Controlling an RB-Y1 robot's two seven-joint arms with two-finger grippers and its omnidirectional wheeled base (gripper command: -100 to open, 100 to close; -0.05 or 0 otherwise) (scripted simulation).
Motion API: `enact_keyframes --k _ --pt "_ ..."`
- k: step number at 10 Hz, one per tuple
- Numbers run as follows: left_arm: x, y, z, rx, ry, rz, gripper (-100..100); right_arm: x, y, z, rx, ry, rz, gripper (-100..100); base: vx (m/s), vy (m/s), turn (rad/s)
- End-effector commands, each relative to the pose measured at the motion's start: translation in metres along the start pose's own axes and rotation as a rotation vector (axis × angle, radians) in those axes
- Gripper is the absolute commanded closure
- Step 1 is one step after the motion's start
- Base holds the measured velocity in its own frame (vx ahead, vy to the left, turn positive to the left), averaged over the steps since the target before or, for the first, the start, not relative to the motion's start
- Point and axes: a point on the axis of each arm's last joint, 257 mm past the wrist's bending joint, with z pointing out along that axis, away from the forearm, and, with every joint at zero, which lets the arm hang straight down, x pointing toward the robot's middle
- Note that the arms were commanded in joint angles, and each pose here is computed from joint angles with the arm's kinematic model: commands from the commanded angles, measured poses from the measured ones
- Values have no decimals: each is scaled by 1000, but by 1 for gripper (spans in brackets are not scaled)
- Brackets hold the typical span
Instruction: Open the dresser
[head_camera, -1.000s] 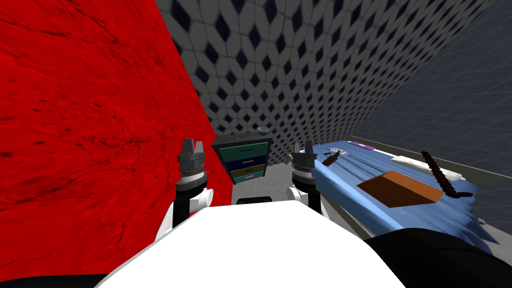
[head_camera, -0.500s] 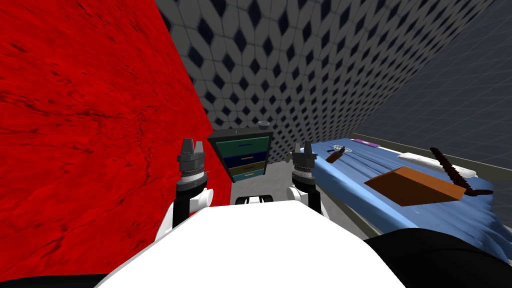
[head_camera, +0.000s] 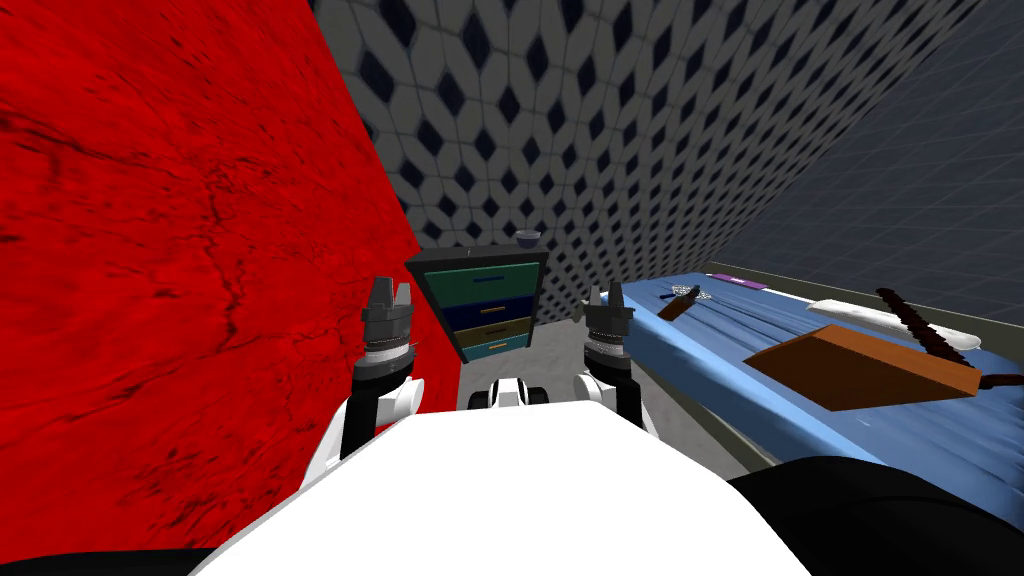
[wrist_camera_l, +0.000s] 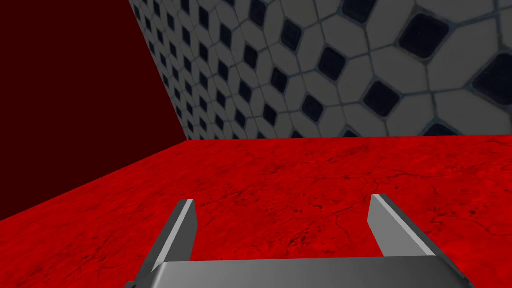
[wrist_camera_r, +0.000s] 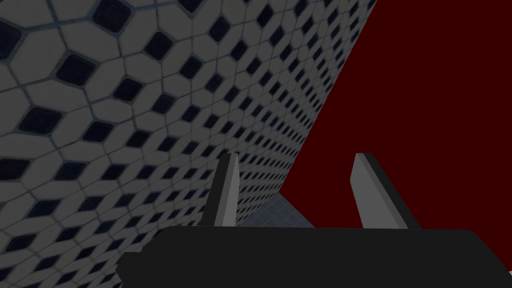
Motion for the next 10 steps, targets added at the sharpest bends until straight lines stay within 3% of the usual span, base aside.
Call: enact_keyframes --k 1,10 --pt "10 17 -2 -48 58 15 -100 0 0 0 0 0 0 0 54 -43 -10" --pt "22 73 -11 -236 110 32 -100 0 0 0 0 0 0 0 51 -43 -7"
